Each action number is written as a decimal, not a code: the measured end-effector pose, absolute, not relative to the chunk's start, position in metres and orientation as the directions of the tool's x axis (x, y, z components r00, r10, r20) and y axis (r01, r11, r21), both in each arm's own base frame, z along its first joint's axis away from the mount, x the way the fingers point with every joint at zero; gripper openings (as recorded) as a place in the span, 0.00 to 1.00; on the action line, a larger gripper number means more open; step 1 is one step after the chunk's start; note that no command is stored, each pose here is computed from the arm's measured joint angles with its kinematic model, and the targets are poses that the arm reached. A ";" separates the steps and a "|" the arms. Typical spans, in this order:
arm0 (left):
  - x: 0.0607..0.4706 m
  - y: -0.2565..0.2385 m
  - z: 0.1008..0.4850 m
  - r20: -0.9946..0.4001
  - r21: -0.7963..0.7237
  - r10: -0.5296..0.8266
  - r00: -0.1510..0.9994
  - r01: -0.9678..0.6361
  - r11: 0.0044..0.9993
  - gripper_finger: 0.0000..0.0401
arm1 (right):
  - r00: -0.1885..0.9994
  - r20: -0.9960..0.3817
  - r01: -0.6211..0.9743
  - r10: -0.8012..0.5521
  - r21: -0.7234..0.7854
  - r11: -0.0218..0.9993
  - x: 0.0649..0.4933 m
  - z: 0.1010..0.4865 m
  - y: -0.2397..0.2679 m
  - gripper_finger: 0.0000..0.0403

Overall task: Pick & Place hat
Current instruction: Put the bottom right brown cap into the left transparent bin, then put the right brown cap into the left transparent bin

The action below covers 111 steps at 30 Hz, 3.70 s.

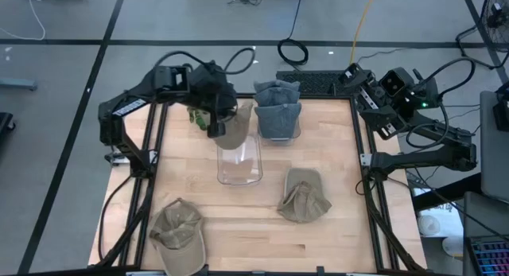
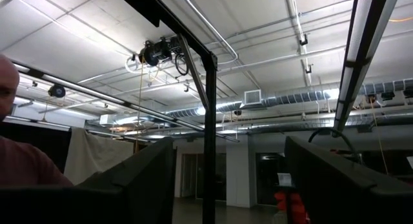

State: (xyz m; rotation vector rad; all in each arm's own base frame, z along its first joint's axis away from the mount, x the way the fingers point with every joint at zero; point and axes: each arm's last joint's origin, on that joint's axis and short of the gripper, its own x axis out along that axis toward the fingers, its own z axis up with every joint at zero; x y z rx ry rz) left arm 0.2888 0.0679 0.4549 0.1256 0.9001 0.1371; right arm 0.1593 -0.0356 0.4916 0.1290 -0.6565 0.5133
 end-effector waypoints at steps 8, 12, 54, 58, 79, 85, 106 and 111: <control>0.306 0.080 0.435 -0.821 0.152 0.178 0.543 -0.094 0.984 0.05 | 0.673 0.612 -0.495 0.415 -0.044 0.868 0.159 0.492 -0.036 0.70; 0.311 0.087 0.424 -0.824 0.139 0.187 0.535 -0.129 0.982 0.05 | 0.673 0.612 -0.495 0.415 -0.044 0.868 0.159 0.492 -0.036 0.70; 0.312 0.123 0.324 -0.923 0.020 0.183 0.339 -0.431 0.902 0.14 | 0.682 0.604 -0.513 0.411 -0.005 0.858 0.159 0.491 -0.035 0.70; 0.310 0.120 0.333 -0.901 -0.054 0.130 0.414 -0.405 0.913 0.27 | 0.695 0.593 -0.510 0.407 0.009 0.860 0.161 0.490 -0.036 0.70; 0.243 0.074 0.464 -0.298 -0.373 -0.102 0.949 -0.018 0.928 0.66 | 0.791 0.469 -0.490 0.394 0.099 0.866 0.174 0.476 -0.040 0.70; 0.217 0.059 0.494 -0.109 -0.364 -0.152 0.982 0.102 0.926 0.77 | 0.791 0.469 -0.492 0.394 0.102 0.865 0.174 0.476 -0.040 0.70; 0.177 0.030 0.516 0.007 -0.358 -0.207 0.978 0.196 0.913 0.85 | 0.966 0.092 0.144 -0.243 0.589 0.795 0.164 0.437 -0.051 0.61; 0.177 0.029 0.512 -0.031 -0.376 -0.217 0.976 0.189 0.907 0.86 | 0.975 0.022 0.155 -0.222 0.650 0.744 0.166 0.430 -0.045 0.57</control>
